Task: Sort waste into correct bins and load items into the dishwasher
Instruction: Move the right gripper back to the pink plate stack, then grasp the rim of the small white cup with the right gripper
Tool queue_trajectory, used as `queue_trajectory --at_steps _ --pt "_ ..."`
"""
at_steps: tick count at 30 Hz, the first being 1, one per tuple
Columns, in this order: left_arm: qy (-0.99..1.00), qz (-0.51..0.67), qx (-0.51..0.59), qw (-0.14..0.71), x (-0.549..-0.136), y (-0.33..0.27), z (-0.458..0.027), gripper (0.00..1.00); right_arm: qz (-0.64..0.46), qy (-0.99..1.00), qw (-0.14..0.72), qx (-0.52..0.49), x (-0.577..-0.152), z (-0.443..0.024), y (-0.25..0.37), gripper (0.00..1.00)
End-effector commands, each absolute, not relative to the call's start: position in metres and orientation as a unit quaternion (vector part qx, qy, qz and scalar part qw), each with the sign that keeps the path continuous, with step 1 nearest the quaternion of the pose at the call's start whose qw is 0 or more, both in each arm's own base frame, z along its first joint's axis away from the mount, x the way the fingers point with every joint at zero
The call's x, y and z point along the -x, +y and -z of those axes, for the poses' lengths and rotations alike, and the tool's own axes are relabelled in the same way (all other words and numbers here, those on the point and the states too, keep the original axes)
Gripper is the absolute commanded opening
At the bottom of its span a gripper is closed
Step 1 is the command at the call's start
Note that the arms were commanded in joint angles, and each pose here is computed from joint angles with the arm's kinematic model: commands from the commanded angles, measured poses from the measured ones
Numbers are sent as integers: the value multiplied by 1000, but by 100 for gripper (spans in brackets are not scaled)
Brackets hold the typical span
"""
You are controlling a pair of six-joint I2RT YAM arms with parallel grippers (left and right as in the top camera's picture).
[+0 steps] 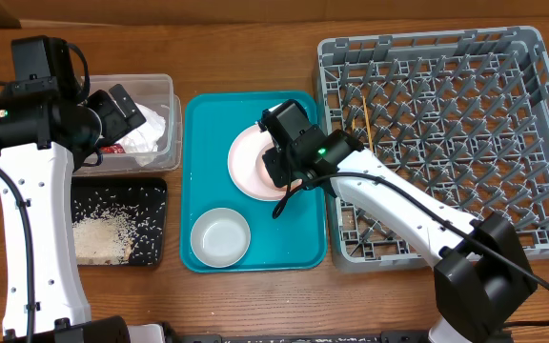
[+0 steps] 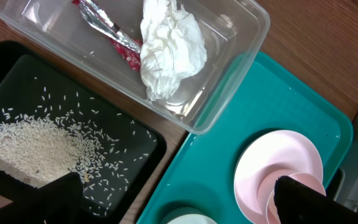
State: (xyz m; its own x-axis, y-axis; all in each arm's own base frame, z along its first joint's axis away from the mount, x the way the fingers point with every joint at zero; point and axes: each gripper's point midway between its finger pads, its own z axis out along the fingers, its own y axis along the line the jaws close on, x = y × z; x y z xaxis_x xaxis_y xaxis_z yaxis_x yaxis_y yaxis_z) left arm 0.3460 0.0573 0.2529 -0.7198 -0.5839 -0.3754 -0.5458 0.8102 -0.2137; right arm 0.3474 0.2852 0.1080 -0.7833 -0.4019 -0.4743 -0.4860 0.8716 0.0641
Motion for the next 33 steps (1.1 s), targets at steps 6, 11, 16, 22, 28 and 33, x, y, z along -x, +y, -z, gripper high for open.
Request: queue_trajectory --at_steps 6,11,16,22,28,33 --pt "928 41 298 219 -347 56 -254 100 -123 931 221 262 -332 -116 308 29" --pt "928 41 298 219 -347 56 -254 100 -93 937 220 256 -334 -108 296 29" --pt "928 41 298 219 -347 56 -254 100 -87 938 218 256 -332 -97 293 29" --pt "928 41 298 219 -347 56 -254 100 -89 937 222 255 -333 -93 294 29" --pt "928 41 298 219 -347 56 -254 100 -86 939 215 256 -332 -89 293 29" --pt "928 41 298 219 -347 56 -254 100 -82 940 209 257 -330 -86 291 29"
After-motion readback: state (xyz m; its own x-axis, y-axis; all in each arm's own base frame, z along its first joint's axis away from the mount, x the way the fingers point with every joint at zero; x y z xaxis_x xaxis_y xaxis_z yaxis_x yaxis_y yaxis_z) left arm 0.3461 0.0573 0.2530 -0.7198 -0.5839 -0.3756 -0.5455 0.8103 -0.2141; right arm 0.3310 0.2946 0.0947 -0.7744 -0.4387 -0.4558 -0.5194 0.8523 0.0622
